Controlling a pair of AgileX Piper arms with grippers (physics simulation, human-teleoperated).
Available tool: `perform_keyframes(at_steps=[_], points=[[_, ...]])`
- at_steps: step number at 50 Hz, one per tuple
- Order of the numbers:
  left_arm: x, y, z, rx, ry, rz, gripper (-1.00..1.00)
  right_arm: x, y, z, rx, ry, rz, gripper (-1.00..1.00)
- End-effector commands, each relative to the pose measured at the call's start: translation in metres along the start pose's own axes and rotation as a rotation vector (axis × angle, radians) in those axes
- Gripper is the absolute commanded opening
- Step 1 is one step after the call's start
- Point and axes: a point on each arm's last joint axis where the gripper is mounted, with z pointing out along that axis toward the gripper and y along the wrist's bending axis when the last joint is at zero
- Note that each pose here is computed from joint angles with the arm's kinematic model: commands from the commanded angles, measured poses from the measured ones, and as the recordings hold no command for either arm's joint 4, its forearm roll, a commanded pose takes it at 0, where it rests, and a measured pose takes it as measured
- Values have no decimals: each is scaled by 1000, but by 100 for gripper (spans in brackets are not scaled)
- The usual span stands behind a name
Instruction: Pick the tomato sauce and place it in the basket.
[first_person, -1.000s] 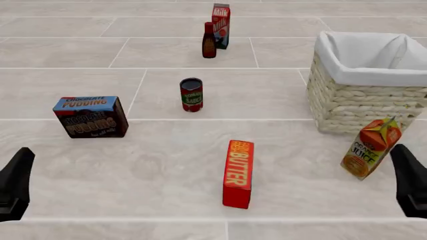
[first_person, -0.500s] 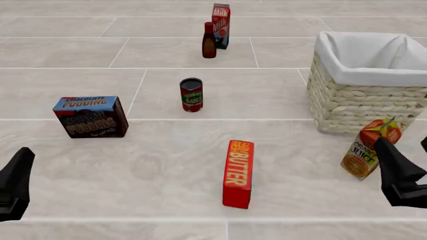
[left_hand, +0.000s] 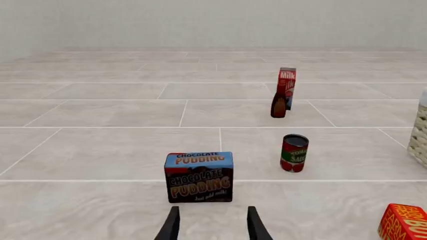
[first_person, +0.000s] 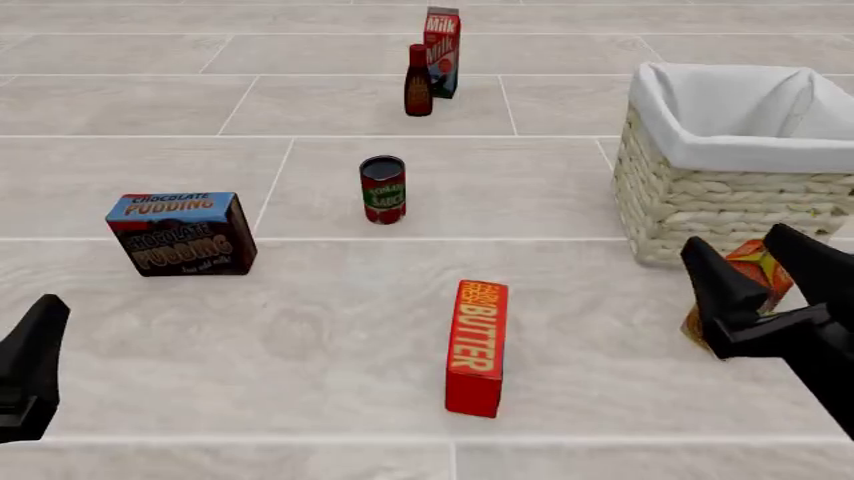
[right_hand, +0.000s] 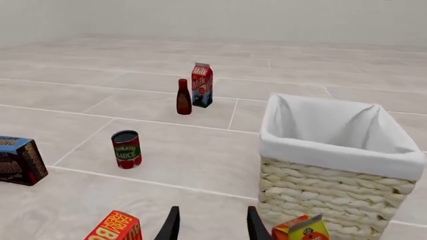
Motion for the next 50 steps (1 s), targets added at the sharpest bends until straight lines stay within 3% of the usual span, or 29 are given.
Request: perform_keyframes(at_steps=[1,16,18,30,50], points=[[0,0,0,0,0,0,100,2,8,26,-50,22,-28,100],[0,0,0,1,1,0,100,6,21,59,-111,62,-35,100],[0,0,0,1,2,0,100,11,22,74,-113,110,-55,100],[0,0,0,0,0,0,100,11,43,104,-190,134,-66,100],[0,0,0,0,0,0,100,20,62,143,-233,165,-97,100]])
